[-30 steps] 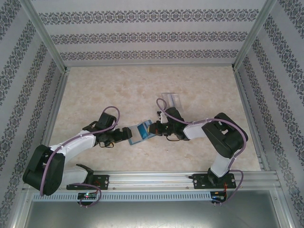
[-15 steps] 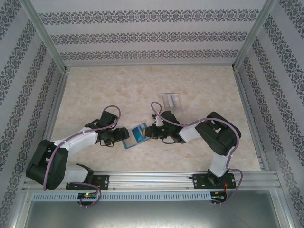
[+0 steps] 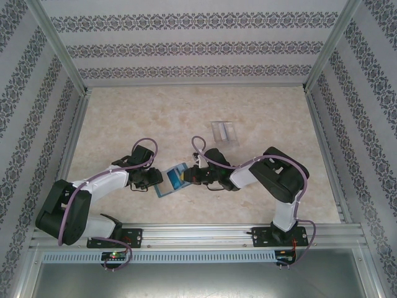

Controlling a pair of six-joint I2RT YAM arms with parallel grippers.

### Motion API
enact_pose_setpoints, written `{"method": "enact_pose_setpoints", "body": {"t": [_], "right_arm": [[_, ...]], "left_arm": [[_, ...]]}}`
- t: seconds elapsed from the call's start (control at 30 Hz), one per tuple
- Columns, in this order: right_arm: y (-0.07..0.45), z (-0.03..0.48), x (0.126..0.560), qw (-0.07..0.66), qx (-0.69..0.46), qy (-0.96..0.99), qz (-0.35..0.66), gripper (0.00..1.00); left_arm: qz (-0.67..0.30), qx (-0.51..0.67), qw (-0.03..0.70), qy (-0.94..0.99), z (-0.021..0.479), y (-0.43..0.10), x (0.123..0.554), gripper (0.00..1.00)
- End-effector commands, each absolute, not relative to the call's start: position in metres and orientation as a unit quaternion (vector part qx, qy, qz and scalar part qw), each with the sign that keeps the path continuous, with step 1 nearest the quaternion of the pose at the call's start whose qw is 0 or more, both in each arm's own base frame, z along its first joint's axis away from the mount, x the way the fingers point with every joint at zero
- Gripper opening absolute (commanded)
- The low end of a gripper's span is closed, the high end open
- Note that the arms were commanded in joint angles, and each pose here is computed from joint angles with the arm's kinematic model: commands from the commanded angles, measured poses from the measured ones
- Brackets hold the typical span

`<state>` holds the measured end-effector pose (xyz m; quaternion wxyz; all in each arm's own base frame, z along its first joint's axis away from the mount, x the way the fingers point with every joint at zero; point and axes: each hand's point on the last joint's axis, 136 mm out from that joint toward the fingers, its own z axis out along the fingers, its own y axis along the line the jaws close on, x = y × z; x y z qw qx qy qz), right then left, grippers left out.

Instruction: Put the credit cards into the card holder

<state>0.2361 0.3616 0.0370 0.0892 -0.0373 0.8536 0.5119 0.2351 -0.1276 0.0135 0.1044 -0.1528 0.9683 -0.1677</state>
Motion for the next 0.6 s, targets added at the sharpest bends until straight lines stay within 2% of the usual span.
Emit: {"method": "enact_pose_setpoints", "body": {"t": [0.0, 0.13, 0.33, 0.47, 0.57], "right_arm": [[0.373, 0.040, 0.239, 0.095, -0.034, 0.846, 0.523, 0.00], [0.377, 0.038, 0.238, 0.093, -0.031, 0.849, 0.520, 0.00], [0.384, 0.031, 0.236, 0.088, -0.029, 0.851, 0.516, 0.00], [0.385, 0.031, 0.236, 0.091, -0.023, 0.852, 0.515, 0.00], [0.382, 0.029, 0.236, 0.095, -0.022, 0.856, 0.508, 0.00]], "left_arm": [[-0.254, -0.110, 0.147, 0.950, 0.023, -0.166, 0.265, 0.37], [-0.255, -0.109, 0.145, 0.950, 0.022, -0.167, 0.266, 0.25], [-0.250, -0.107, 0.148, 0.951, 0.022, -0.167, 0.270, 0.24], [-0.232, -0.110, 0.148, 0.955, 0.020, -0.160, 0.268, 0.30], [-0.222, -0.112, 0.151, 0.957, 0.023, -0.156, 0.266, 0.47]]}}
